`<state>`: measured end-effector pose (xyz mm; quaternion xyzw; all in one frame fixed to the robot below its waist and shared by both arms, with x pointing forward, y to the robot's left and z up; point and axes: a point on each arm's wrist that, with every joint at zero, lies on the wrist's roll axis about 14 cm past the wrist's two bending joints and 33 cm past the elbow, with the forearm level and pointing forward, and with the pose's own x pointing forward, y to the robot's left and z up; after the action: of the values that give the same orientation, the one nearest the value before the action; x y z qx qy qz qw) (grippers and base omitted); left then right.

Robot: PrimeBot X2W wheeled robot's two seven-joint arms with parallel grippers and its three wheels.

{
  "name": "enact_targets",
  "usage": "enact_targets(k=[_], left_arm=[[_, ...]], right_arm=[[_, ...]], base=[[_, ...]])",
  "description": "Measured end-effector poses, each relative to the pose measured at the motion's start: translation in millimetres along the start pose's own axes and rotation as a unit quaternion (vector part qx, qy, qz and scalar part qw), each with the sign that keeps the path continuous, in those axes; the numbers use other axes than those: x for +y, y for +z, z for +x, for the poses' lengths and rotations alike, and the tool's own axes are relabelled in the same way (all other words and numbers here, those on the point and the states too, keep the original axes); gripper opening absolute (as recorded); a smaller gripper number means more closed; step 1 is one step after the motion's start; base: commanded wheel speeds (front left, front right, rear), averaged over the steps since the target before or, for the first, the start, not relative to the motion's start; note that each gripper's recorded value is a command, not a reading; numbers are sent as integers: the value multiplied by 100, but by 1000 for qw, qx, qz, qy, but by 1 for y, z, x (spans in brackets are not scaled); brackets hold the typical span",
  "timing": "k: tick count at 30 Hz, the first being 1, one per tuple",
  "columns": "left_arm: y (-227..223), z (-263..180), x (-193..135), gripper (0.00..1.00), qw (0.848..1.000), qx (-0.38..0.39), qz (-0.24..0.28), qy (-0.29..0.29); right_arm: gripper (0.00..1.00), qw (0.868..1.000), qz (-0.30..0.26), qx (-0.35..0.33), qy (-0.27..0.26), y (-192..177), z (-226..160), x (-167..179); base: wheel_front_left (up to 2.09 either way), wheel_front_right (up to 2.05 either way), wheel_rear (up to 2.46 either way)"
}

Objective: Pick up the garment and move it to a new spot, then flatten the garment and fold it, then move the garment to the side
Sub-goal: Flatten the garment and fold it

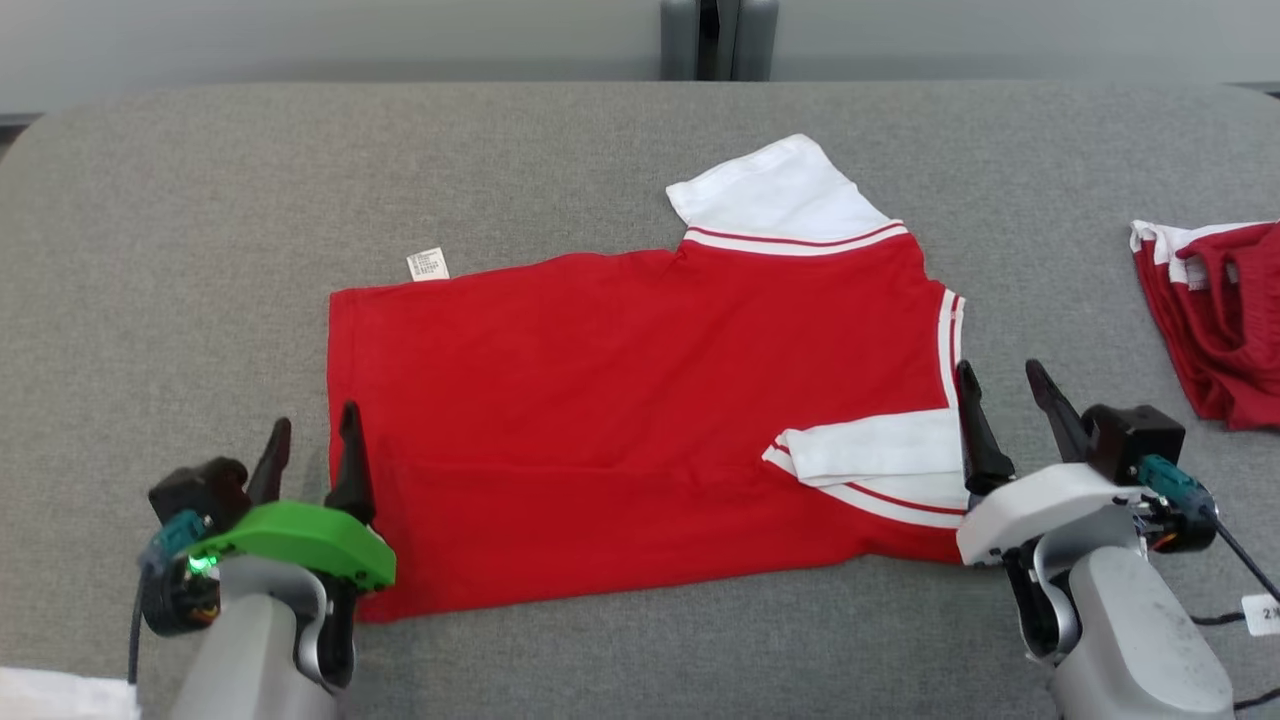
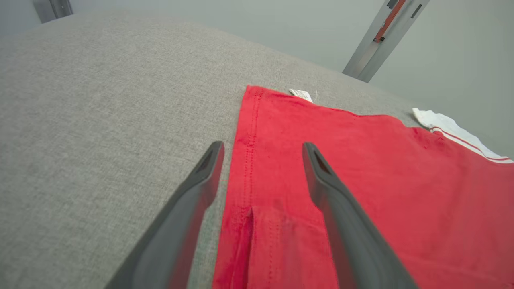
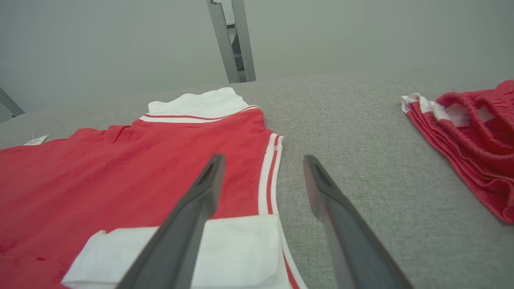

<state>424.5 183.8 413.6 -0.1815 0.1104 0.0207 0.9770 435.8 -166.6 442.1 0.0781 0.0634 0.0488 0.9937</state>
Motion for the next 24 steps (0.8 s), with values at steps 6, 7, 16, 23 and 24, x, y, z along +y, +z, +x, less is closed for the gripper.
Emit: enact_targets(k=[6, 7, 16, 23, 24], left_arm=[[18, 50, 11, 100, 999, 18, 43, -2], [17, 56, 13, 100, 998, 29, 49, -2], [-15, 92, 3, 100, 993, 96, 65, -26], [-27, 103, 21, 100, 990, 116, 74, -10], [-29, 105, 20, 100, 990, 117, 75, -12]], right_arm=[[100, 999, -13, -9, 28, 5, 34, 16], [100, 999, -14, -9, 31, 5, 39, 18], [100, 999, -25, 8, 34, -12, 61, 12], [100, 999, -30, 13, 35, -18, 70, 10], [100, 999, -30, 12, 37, -18, 72, 11]], base=[[0, 0, 0], [0, 0, 0], [0, 0, 0], [0, 0, 0], [0, 0, 0]])
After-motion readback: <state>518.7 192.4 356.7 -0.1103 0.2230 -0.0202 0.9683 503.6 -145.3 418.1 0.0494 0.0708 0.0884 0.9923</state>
